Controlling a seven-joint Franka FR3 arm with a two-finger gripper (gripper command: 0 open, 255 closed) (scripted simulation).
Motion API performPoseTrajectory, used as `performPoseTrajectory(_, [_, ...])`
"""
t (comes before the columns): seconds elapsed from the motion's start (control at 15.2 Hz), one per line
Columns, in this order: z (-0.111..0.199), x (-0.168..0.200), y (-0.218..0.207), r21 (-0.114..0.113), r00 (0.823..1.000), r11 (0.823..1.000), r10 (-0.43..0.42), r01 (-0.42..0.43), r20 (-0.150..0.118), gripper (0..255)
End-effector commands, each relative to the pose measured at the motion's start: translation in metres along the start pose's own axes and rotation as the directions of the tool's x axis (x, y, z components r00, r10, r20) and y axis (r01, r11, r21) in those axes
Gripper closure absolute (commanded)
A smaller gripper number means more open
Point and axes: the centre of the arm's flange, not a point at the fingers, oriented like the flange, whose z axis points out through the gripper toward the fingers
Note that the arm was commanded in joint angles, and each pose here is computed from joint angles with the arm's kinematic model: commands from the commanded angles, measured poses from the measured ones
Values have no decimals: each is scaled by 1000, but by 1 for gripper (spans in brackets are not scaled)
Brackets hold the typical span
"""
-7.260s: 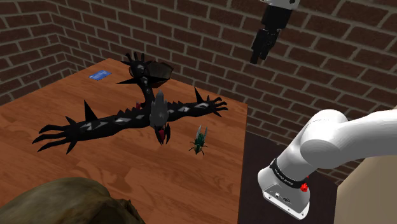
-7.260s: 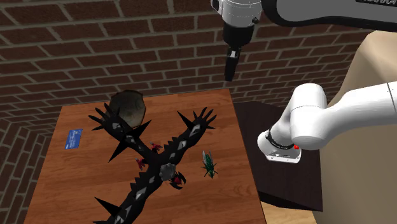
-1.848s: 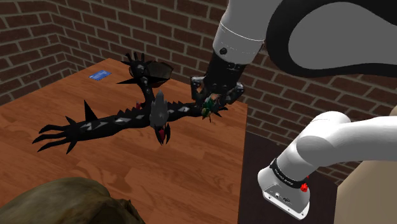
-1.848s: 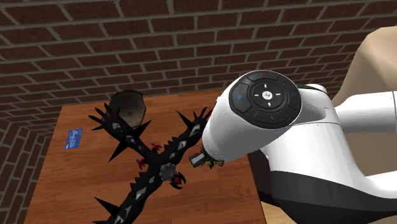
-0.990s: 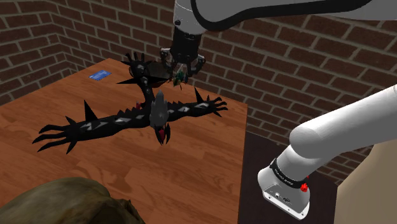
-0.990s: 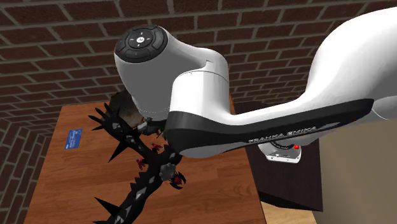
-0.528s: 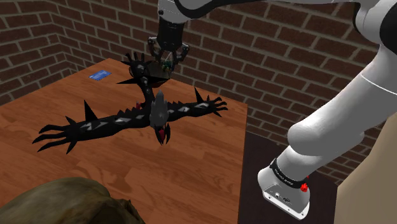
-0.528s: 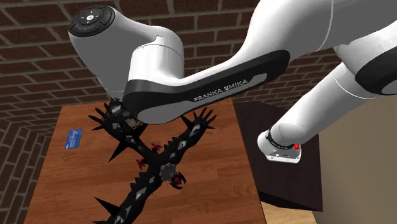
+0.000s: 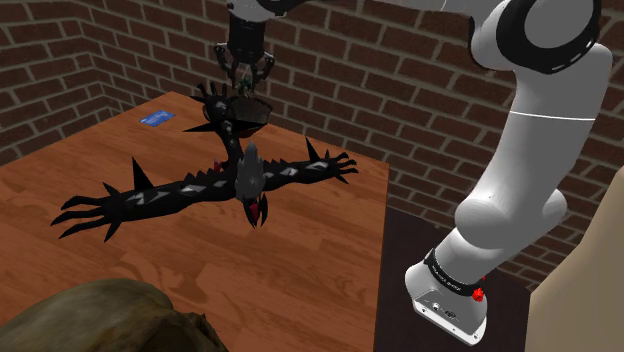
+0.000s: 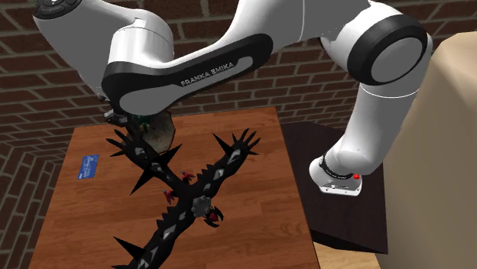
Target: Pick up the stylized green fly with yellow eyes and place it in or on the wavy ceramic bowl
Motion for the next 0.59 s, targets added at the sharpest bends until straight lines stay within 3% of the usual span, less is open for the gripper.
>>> performPoseTrajectory(0.0, [8,21,-10,-3,1000,1000,1,-1,-2,255])
performPoseTrajectory(0.53, [50,16,-7,-3,1000,1000,1,-1,-2,255])
